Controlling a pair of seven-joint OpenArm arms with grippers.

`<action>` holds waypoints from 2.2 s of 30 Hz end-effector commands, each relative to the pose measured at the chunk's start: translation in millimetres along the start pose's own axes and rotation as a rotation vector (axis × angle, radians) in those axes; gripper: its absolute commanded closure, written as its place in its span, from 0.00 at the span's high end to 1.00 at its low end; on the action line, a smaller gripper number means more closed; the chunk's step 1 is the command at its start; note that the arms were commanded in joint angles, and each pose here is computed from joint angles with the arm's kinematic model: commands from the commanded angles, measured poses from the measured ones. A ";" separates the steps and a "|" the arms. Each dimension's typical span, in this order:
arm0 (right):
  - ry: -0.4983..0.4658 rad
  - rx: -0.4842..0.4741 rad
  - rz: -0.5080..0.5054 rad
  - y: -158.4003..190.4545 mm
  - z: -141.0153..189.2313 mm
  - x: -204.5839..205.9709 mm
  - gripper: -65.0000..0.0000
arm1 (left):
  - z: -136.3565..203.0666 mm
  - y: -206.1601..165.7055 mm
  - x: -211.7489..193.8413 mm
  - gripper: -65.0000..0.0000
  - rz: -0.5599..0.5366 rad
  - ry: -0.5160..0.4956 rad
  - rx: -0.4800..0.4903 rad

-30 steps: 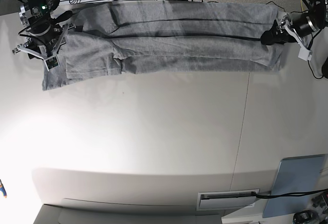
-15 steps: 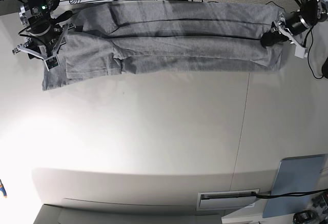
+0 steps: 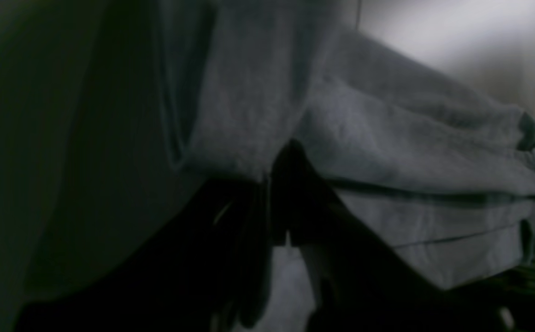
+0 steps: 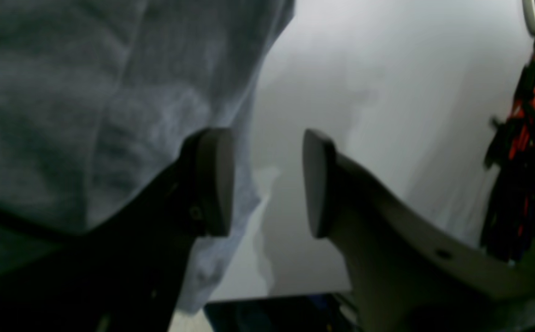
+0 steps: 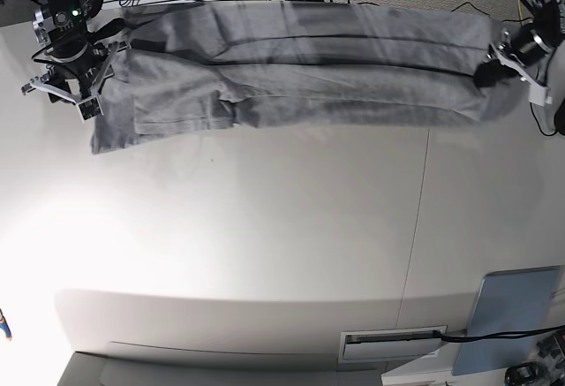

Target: Fold the T-shirt properly

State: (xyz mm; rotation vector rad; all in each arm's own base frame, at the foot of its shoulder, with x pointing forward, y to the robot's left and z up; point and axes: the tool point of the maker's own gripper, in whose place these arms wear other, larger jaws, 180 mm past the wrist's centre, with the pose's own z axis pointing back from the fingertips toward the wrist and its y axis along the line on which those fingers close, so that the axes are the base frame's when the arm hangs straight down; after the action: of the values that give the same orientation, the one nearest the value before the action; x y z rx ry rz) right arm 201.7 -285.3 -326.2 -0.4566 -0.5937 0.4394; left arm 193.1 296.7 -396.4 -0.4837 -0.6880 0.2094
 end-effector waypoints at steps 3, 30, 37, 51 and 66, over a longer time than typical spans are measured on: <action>-0.070 -0.033 0.013 -10.2 3.7 15.2 0.38 | 8.1 -18.3 23.6 0.00 -0.086 -0.023 -0.032; -0.080 -0.035 0.011 -10.6 3.7 16.9 0.38 | -59.0 -263.0 -68.9 0.00 -0.113 0.193 -0.513; -0.079 -0.038 0.007 -11.2 3.8 16.8 0.38 | -71.7 -300.6 -57.1 0.00 -0.047 0.136 -0.572; -0.085 -0.038 0.008 -11.1 3.8 17.9 0.38 | -71.2 -316.4 -59.4 0.37 -0.071 0.131 -0.620; -0.087 -0.038 0.008 -11.1 3.9 18.3 0.38 | -55.5 -349.8 -72.5 0.53 -0.303 0.149 -0.802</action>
State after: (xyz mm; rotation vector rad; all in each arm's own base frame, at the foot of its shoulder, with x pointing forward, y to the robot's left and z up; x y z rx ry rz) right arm 209.0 -280.8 -321.5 -0.4479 -0.6479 0.4487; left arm 179.7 -50.7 -314.3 -1.1108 -0.6274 -0.4019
